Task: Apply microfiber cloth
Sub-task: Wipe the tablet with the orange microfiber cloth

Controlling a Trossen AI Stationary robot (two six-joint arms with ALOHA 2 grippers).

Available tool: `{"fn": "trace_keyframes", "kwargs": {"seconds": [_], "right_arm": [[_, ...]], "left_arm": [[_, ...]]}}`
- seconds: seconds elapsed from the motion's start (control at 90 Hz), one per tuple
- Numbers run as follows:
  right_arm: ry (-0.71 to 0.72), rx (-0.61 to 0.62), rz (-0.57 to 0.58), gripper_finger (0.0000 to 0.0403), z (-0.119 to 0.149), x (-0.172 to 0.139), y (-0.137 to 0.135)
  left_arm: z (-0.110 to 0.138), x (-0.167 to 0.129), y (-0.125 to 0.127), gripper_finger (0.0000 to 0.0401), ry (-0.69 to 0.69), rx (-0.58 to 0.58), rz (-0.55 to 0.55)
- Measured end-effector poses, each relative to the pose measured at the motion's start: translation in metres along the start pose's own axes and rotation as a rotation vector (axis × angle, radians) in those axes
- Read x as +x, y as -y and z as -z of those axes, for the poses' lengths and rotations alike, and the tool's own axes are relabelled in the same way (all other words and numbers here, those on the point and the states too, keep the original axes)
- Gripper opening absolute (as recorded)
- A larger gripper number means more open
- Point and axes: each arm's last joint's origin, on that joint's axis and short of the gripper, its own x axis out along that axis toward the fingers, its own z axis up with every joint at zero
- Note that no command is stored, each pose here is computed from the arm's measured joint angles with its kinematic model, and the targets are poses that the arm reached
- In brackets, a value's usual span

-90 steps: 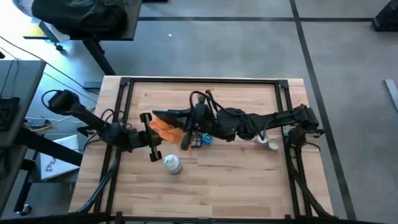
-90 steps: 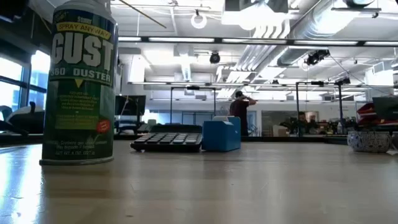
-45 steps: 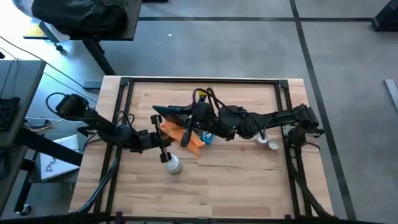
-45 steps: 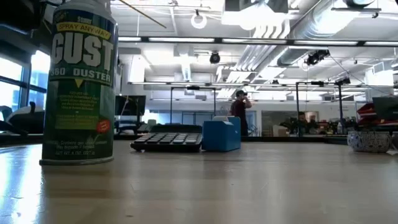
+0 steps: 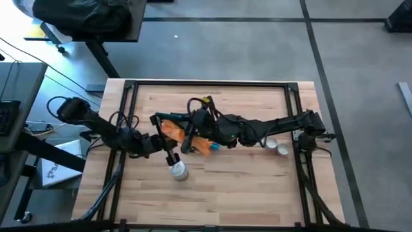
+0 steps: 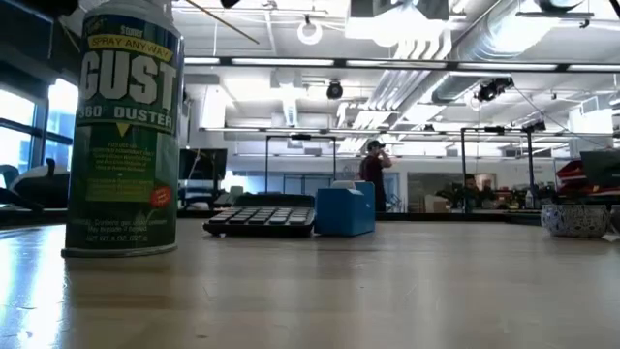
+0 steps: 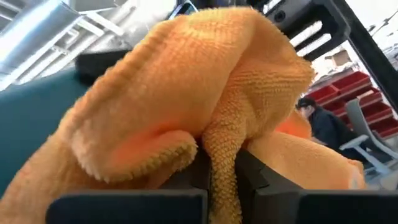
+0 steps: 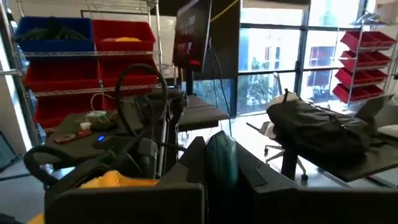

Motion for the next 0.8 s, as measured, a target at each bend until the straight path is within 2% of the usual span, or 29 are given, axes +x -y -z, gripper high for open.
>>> {"fn": "trace_keyframes", "kwargs": {"seconds": [0.122, 0.211, 0.478, 0.678, 0.8], "right_arm": [[0.055, 0.016, -0.021, 0.0, -0.005, 0.001, 0.001], [0.087, 0.009, -0.02, 0.0, -0.009, 0.001, 0.001], [0.126, -0.042, -0.03, 0.0, -0.016, -0.004, -0.001], [0.122, -0.2, 0.056, 0.0, -0.038, -0.032, -0.012], [0.062, -0.395, 0.116, 0.0, -0.043, -0.054, -0.03]], "left_arm": [[0.006, 0.004, 0.001, 0.0003, 0.02, -0.08, 0.077], [0.019, 0.006, 0.006, 0.0003, -0.021, -0.125, 0.117], [0.05, 0.004, 0.026, 0.0003, -0.177, -0.113, 0.109], [0.04, -0.006, 0.033, 0.0003, -0.25, -0.095, 0.057], [0.029, -0.023, 0.026, 0.0003, -0.279, -0.112, 0.016]]}}
